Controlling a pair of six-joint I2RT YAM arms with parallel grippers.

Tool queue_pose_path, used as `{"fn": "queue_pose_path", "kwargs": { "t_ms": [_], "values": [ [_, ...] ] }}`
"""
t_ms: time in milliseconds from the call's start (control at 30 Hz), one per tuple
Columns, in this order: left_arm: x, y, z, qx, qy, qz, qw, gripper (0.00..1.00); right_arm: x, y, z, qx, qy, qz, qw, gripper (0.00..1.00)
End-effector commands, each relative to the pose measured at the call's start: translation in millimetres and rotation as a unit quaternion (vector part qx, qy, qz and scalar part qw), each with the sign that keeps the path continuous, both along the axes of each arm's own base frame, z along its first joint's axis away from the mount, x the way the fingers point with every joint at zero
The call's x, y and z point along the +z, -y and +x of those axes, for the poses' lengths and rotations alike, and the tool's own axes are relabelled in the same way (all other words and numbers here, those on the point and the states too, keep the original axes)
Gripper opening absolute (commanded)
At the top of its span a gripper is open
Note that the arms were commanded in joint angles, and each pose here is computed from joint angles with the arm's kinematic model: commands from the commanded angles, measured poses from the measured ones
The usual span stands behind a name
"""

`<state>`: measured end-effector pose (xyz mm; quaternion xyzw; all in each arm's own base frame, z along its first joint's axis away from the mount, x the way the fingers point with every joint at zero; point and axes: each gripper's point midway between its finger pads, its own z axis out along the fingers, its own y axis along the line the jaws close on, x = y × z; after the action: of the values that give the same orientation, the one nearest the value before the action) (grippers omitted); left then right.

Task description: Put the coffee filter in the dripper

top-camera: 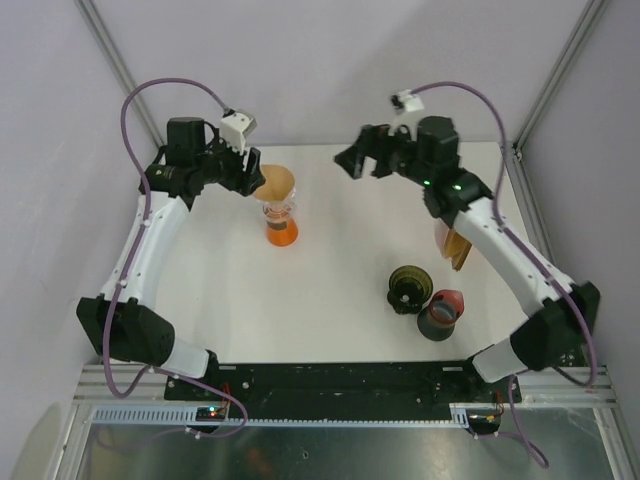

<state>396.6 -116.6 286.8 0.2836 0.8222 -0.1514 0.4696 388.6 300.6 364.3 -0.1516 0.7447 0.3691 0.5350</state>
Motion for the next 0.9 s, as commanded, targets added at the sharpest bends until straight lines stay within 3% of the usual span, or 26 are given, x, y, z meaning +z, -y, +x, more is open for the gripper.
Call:
{"fn": "queue_pose_path", "kwargs": {
  "t_ms": [0,167,400,600,733,867],
  "values": [
    [45.5,4.5,-13.6,-0.025,0.064,-0.012,0.998,0.71,14.9,58.6,-11.7,-0.033,0.011,0.037,0.999,0.99],
    [41.3,11.0,-25.0,-0.042,0.062,-0.013,0.997,0.75,-12.7,104.5,-29.2,-0.093,-0.003,-0.062,0.994,0.99],
    [34.2,10.1,-40.0,-0.050,0.062,-0.009,0.997,0.77,-46.8,161.2,-77.2,-0.139,-0.045,-0.201,0.969,0.99],
    [27.6,12.8,-42.5,-0.058,0.052,-0.013,0.997,0.77,-73.4,192.1,-117.0,-0.065,-0.014,-0.349,0.935,0.99],
    [20.8,12.1,-42.6,-0.057,0.046,-0.010,0.997,0.77,-121.6,201.0,-146.2,0.060,-0.019,-0.446,0.893,0.99],
    [16.5,10.3,-46.0,-0.058,0.046,-0.004,0.997,0.78,-140.9,209.8,-171.3,0.115,-0.015,-0.481,0.869,0.99]
  ]
}}
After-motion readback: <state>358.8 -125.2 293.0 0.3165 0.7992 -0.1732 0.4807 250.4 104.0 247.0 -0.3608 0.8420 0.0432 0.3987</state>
